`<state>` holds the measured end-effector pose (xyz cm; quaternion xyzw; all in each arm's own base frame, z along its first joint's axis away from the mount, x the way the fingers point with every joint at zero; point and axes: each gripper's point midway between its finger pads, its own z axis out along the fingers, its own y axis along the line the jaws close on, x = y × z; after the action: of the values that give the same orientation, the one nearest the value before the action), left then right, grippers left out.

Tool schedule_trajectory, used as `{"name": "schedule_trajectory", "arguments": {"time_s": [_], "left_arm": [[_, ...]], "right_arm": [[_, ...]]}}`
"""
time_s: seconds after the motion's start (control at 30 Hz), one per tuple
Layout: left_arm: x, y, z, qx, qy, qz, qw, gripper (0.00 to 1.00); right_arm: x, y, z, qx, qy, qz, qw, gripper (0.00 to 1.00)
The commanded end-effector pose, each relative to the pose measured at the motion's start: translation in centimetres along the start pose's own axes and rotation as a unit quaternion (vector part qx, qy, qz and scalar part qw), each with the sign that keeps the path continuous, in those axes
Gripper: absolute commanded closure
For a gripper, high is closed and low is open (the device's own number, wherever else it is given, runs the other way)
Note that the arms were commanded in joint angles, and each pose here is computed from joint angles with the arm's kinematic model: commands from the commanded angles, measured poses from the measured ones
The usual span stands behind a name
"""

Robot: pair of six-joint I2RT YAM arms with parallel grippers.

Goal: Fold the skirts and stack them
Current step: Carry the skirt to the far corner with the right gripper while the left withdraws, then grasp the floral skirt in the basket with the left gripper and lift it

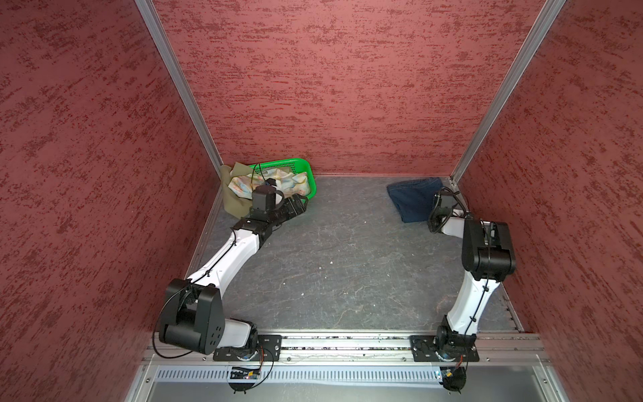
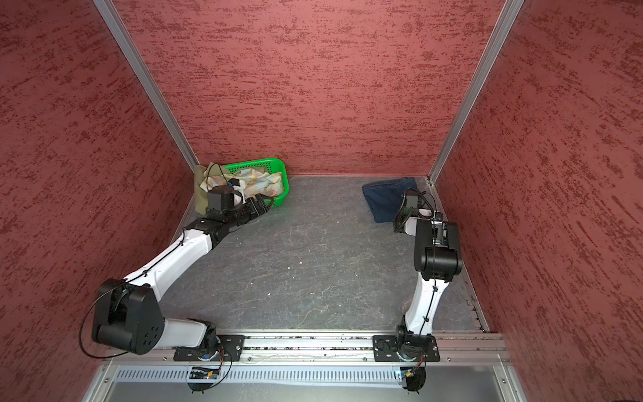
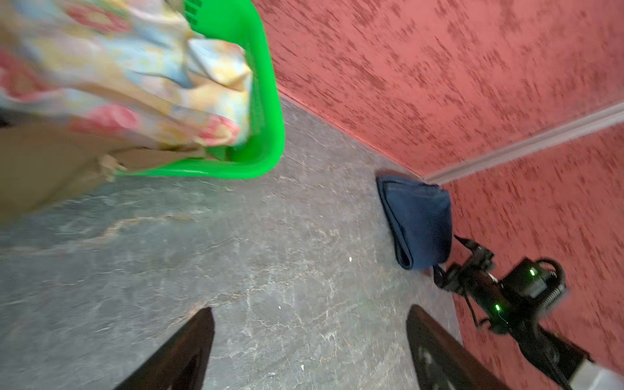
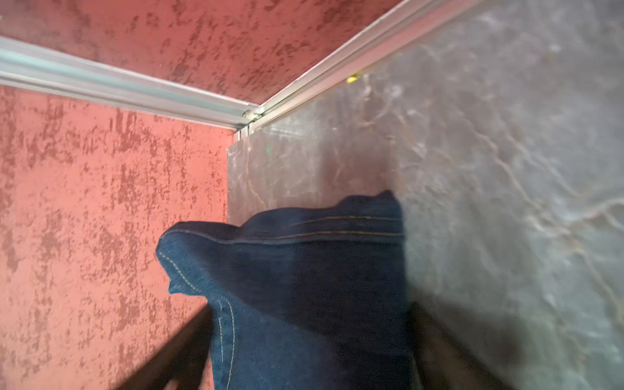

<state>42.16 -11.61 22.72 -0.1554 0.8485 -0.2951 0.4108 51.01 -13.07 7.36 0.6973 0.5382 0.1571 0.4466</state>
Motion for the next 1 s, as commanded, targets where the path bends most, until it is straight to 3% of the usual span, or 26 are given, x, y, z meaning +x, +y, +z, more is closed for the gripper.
{"name": "schedule_trajectory", "arguments": {"time_s": [0.0,0.2,0.33,0.67,0.87,0.97], "left_arm": [[-2.5,5.2,-0.7,-0.110,-0.024,-0.026,0.993,0.04],[-5.6,13.8,-2.6,-0.187,-0.053,-0.106,0.975,0.00],[-7.8,16.6,-2.7,-0.201,-0.057,-0.124,0.970,0.01],[-15.1,16.4,1.3,-0.271,-0.033,-0.010,0.962,0.09],[-15.4,18.7,5.7,-0.308,-0.007,0.016,0.951,0.10],[-14.8,19.5,7.6,-0.331,0.003,0.034,0.943,0.11]], "right_arm": [[0.0,-0.3,-1.8,0.028,0.024,-0.061,0.997,0.01],[1.6,-2.3,-4.4,0.021,0.090,-0.204,0.975,0.01],[5.1,-1.8,-6.7,-0.021,0.143,-0.298,0.943,0.05],[17.2,0.2,-13.8,-0.107,0.229,-0.494,0.832,0.12],[20.3,3.6,-18.7,-0.188,0.247,-0.529,0.790,0.16],[20.0,5.1,-20.3,-0.211,0.240,-0.529,0.786,0.18]]}}
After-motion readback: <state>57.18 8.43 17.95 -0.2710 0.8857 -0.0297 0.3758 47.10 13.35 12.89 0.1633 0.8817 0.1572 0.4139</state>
